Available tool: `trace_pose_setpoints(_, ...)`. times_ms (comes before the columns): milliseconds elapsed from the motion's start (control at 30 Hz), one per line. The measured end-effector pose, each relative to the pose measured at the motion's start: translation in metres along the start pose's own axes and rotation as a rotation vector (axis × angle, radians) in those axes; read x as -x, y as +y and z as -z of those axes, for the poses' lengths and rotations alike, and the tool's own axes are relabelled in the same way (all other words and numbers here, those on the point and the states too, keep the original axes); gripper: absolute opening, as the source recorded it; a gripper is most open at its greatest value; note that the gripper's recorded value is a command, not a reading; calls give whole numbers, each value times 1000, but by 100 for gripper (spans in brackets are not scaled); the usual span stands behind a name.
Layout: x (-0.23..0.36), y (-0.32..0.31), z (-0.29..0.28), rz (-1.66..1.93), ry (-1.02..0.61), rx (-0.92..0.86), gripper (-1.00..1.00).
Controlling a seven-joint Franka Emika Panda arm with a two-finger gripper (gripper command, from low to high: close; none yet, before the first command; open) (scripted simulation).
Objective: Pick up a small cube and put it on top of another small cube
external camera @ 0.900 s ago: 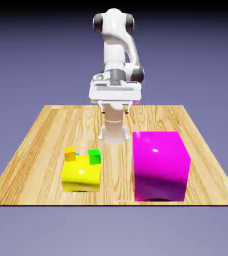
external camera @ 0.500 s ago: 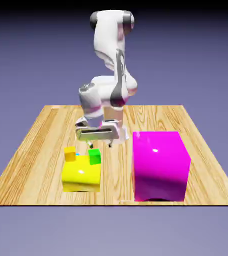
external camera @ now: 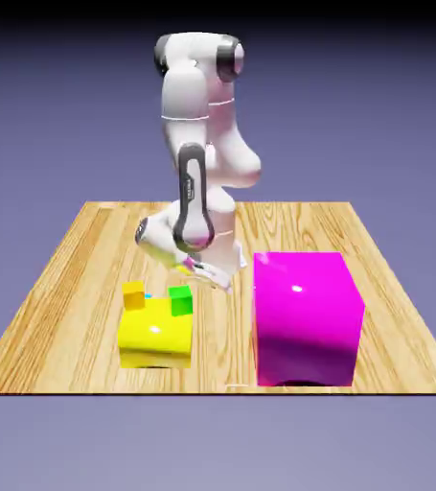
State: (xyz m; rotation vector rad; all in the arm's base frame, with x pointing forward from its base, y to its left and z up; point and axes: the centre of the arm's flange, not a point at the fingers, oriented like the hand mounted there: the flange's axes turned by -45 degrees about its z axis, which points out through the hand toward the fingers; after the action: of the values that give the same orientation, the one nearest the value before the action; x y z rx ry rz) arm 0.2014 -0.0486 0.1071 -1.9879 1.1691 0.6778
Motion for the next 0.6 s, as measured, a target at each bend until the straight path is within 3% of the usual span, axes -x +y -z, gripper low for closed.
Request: trace_pose_setpoints(600, 50, 24, -98, -699, -267, -758, 0)
